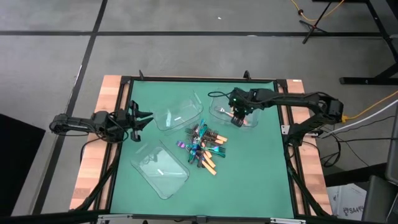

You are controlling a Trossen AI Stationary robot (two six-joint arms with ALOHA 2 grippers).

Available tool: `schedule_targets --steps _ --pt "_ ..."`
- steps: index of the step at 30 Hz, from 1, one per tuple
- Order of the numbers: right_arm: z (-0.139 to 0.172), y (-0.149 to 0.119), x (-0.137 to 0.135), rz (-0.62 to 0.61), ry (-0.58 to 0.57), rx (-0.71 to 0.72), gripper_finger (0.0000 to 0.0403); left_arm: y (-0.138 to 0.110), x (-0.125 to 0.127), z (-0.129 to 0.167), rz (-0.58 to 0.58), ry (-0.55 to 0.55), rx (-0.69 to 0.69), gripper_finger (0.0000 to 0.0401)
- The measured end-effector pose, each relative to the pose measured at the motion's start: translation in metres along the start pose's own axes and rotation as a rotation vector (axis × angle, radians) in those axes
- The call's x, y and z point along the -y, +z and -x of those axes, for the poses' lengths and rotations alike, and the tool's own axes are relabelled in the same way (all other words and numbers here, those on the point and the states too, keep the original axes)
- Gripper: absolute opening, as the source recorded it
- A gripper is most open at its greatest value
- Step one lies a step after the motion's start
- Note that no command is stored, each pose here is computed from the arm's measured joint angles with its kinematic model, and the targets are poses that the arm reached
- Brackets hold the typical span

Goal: Sort silverware by color (type)
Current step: Put the blue fork into the top left transparent bin

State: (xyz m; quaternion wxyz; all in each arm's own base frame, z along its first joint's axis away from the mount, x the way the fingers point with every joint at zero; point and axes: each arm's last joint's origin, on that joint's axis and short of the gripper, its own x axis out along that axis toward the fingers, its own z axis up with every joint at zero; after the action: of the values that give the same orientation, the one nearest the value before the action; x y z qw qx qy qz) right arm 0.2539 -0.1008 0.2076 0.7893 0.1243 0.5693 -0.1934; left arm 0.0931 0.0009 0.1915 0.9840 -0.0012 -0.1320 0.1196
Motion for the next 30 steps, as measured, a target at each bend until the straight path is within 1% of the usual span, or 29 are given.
schedule_targets --steps 6,10,15,18,23,30 --pt "0.022 0.016 -0.001 0.001 0.004 0.03 0.0131 0.0 0.0 0.0 0.0 0.0 0.0 0.0092" --pt "0.036 0.025 -0.012 0.034 0.004 0.069 0.0131 0.0 0.0 0.0 0.0 0.0 -0.001 0.0092" --pt "0.051 0.032 -0.039 0.11 0.046 0.138 0.0131 -0.001 0.0 0.0 -0.002 -0.001 -0.007 0.0092" --pt "0.056 0.033 -0.058 0.117 0.083 0.181 0.0131 -0.001 0.0 0.0 -0.003 -0.001 -0.008 0.0092" --pt "0.06 0.027 -0.089 0.112 0.145 0.208 0.0131 -0.001 0.0 0.0 -0.003 -0.001 -0.008 0.0092" --pt "0.064 0.015 -0.127 0.17 0.217 0.23 0.0131 -0.001 0.0 0.0 -0.003 -0.001 -0.008 0.0092"
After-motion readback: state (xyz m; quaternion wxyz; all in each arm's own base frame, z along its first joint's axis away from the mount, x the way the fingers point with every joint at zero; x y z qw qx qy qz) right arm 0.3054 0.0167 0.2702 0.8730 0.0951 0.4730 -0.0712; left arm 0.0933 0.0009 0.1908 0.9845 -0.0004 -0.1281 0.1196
